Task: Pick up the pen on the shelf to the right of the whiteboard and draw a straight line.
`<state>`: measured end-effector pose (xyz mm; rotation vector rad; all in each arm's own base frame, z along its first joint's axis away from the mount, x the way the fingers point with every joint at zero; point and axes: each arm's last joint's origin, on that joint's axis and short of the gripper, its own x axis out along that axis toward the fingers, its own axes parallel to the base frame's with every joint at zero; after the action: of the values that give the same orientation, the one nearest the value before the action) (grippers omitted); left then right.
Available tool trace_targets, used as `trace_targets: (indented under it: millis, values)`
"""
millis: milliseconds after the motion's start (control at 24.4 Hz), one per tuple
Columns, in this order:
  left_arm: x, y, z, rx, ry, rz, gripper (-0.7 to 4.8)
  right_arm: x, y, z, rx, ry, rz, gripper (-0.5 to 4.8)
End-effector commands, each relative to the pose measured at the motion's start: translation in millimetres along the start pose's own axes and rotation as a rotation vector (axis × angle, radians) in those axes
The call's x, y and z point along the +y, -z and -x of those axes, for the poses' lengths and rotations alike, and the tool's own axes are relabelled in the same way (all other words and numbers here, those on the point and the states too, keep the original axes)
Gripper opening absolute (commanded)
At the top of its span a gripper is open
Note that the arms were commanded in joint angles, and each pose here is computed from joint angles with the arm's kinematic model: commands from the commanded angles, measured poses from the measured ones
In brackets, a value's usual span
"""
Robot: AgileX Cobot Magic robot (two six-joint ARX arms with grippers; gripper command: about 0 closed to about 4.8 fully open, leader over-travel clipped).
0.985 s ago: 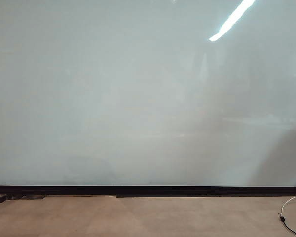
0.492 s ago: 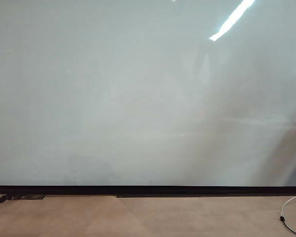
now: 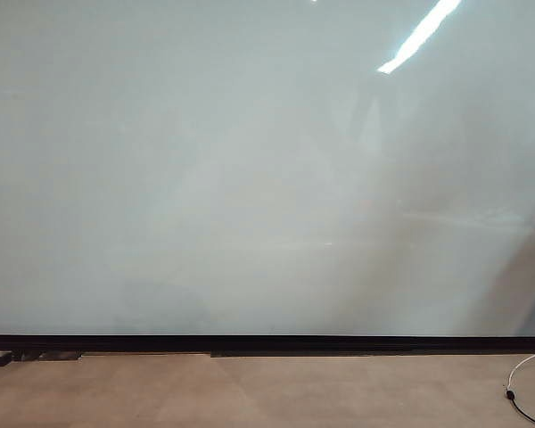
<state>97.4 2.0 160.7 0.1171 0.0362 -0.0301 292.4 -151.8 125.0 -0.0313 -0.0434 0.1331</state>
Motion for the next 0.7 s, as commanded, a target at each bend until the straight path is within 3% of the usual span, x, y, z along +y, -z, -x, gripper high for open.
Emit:
trace_targets:
  millis: [41, 698]
  values:
    - [0.2, -2.4, 0.3, -0.017, 0.000, -0.002, -0.05, 0.5, -3.5, -1.7, -0.019, 0.008, 0.021, 3.04]
    - [0.2, -2.4, 0.3, -0.016, 0.000, -0.002, -0.05, 3.8, -6.6, -11.4, -0.034, -0.020, 0.030, 2.92]
